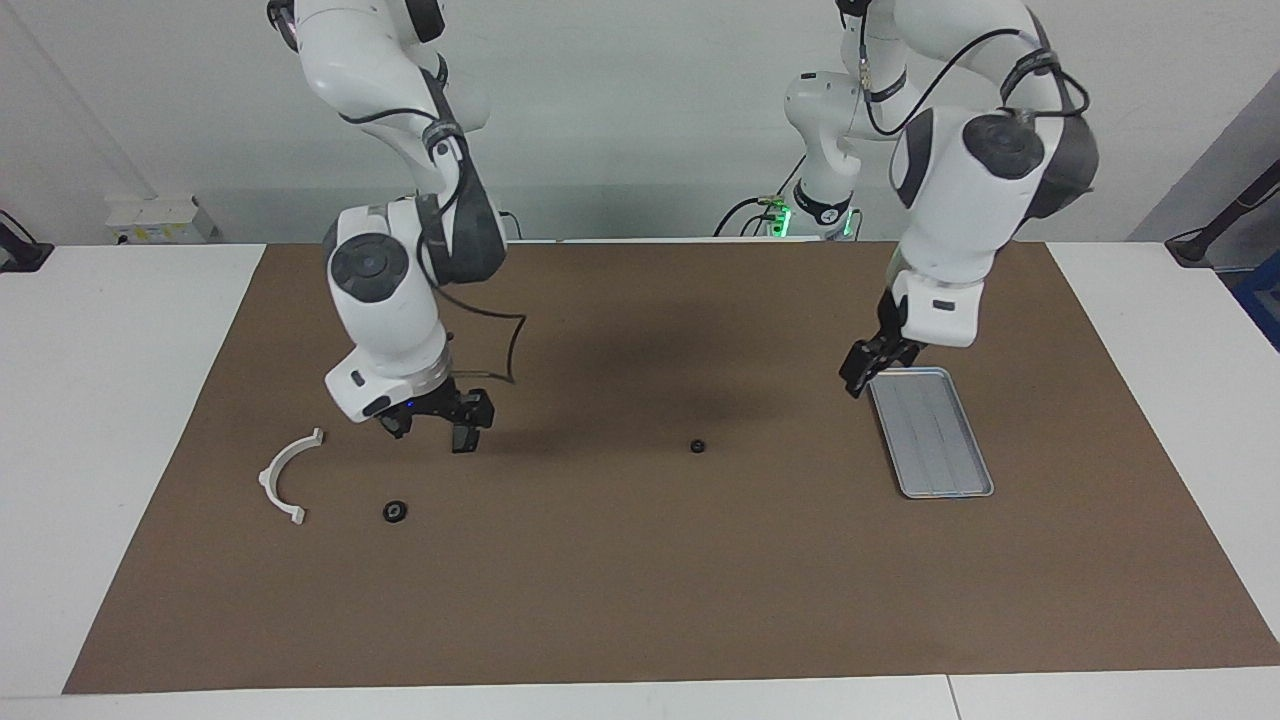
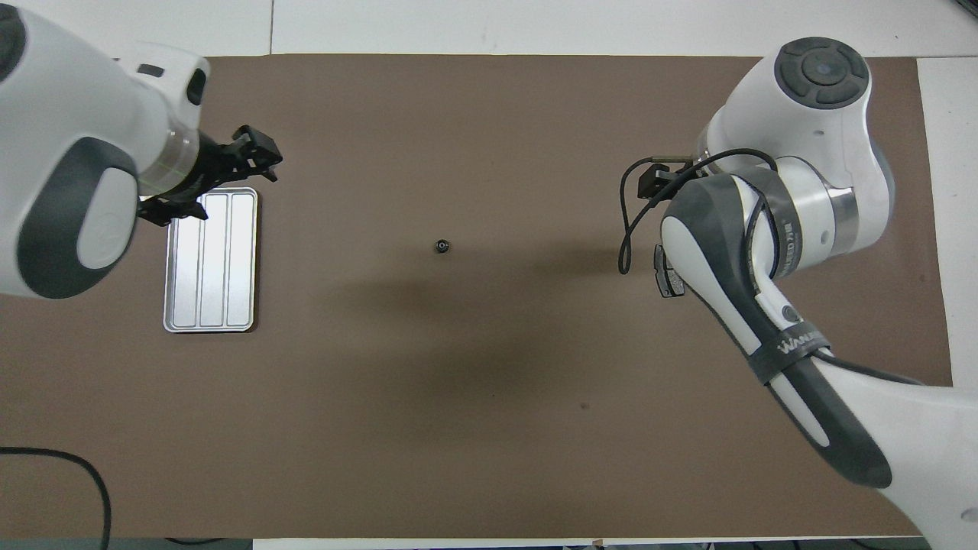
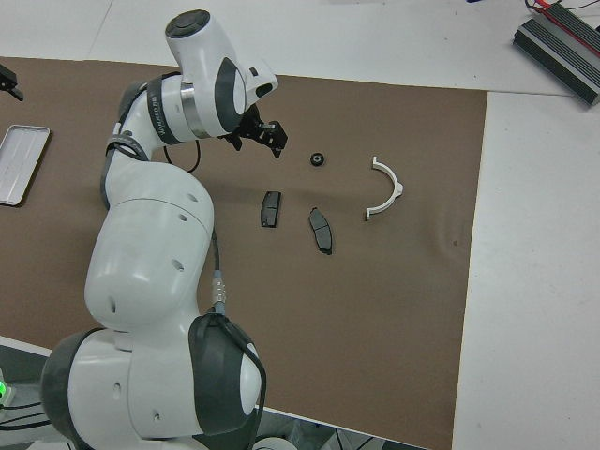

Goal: Place bearing gear from tray to pile

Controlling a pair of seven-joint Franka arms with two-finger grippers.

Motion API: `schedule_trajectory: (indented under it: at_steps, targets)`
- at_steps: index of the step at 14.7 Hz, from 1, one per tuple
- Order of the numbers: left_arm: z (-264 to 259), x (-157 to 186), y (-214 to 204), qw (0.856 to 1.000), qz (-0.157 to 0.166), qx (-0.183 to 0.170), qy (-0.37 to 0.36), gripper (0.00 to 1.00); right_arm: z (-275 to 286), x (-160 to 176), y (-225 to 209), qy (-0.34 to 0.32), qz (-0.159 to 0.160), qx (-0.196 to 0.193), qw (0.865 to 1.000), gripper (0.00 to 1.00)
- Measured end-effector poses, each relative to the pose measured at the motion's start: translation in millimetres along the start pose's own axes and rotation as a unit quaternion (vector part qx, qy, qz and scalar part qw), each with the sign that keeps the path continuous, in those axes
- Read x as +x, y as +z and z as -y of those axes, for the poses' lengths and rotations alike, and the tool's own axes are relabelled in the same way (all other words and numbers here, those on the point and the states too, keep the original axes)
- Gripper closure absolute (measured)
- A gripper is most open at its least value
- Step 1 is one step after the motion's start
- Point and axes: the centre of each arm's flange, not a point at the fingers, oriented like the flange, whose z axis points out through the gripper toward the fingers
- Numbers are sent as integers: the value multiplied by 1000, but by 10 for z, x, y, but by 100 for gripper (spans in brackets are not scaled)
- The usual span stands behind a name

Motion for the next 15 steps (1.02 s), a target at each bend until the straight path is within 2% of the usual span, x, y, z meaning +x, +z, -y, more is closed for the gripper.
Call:
schedule_trajectory:
  at_steps: [2,7,11,15]
  targets:
    - [403,26,-311,1000,7,4,20,0,494,-271,-218,48,0,12,999,0]
    - [1145,-71,-892,997,10,3,71,0,1362,-775,-333,129,3,31,991,0]
    - [1355,-35,-686,994,24,7,105,0,1965,-896,-192,161,8,37,986,0]
    - [1337,31,-623,994,6,0,112,0,2549,-795,322,183,11,30,983,0]
